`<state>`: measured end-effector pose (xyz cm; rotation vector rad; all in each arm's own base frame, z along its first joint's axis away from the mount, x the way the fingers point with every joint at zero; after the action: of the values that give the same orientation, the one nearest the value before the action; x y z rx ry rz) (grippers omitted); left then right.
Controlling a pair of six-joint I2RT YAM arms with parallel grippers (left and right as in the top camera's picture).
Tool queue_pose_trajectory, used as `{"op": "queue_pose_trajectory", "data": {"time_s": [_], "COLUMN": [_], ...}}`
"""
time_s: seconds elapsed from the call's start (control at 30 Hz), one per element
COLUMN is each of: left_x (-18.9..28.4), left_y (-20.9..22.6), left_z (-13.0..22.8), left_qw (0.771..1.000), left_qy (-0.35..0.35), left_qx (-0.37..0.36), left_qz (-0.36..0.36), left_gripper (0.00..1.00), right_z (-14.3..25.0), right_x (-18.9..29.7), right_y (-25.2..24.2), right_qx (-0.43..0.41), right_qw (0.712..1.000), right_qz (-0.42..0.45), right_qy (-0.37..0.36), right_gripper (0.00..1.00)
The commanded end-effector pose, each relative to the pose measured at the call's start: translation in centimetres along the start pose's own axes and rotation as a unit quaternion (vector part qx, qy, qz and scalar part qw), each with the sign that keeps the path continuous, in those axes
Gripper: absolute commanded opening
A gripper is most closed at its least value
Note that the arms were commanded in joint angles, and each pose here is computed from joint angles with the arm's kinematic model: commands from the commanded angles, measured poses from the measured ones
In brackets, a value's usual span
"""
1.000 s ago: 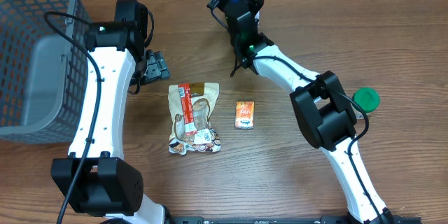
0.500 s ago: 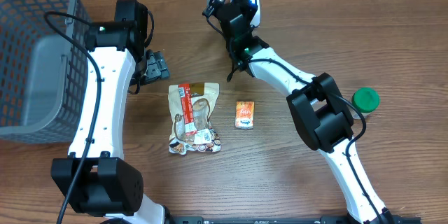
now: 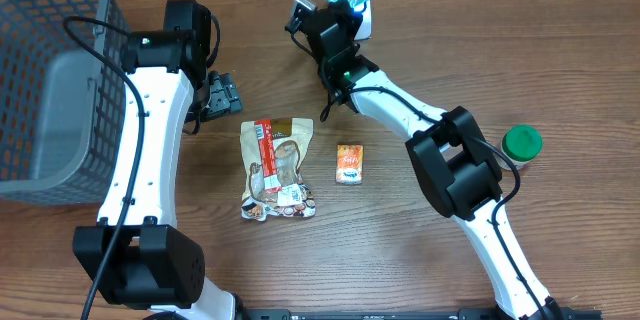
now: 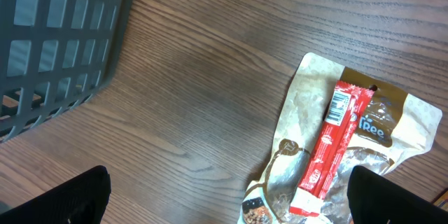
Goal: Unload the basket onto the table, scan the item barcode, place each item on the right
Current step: 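Hold the tissue pack in front of the scanner window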
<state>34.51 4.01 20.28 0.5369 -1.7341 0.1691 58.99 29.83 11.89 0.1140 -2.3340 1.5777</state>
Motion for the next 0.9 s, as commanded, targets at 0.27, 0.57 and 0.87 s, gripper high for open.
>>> {"op": "queue_pose_trajectory", "data": {"time_s": [0.27, 0.57, 0.87], "left_x": [0.4, 0.4, 0.4], "left_y": [0.0, 0.0, 0.0], "left_z": [-0.5, -0.5, -0.5], "left_qw": [1.0, 1.0, 1.0], "left_qy": [-0.01, -0.01, -0.01], "left_qx": [0.011, 0.011, 0.011], "left_qz": [0.001, 0.001, 0.001], "left_gripper": [1.0, 1.0, 0.99], "right_z": [0.2, -2.0, -3.4], "right_x": [0.2, 2.5, 8.0], "right_y": [0.6, -4.0, -14.7], "right_qx": [-0.018, -0.076, -0.183], "right_qw": [1.0, 0.997, 0.981], "right_qz": [-0.017, 0.013, 0.063], "right_qy": [0.009, -0.012, -0.033], "right_gripper": [0.04, 0.03, 0.03]}}
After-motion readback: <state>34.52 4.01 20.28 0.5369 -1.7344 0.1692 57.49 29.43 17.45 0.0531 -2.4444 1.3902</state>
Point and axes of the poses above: each gripper's point midway between its finger pads, its own x axis back along the fingers, its own y axis along the line the jaws close on, z = x × y, the point moved 2 cm from there along x, back along the fingers
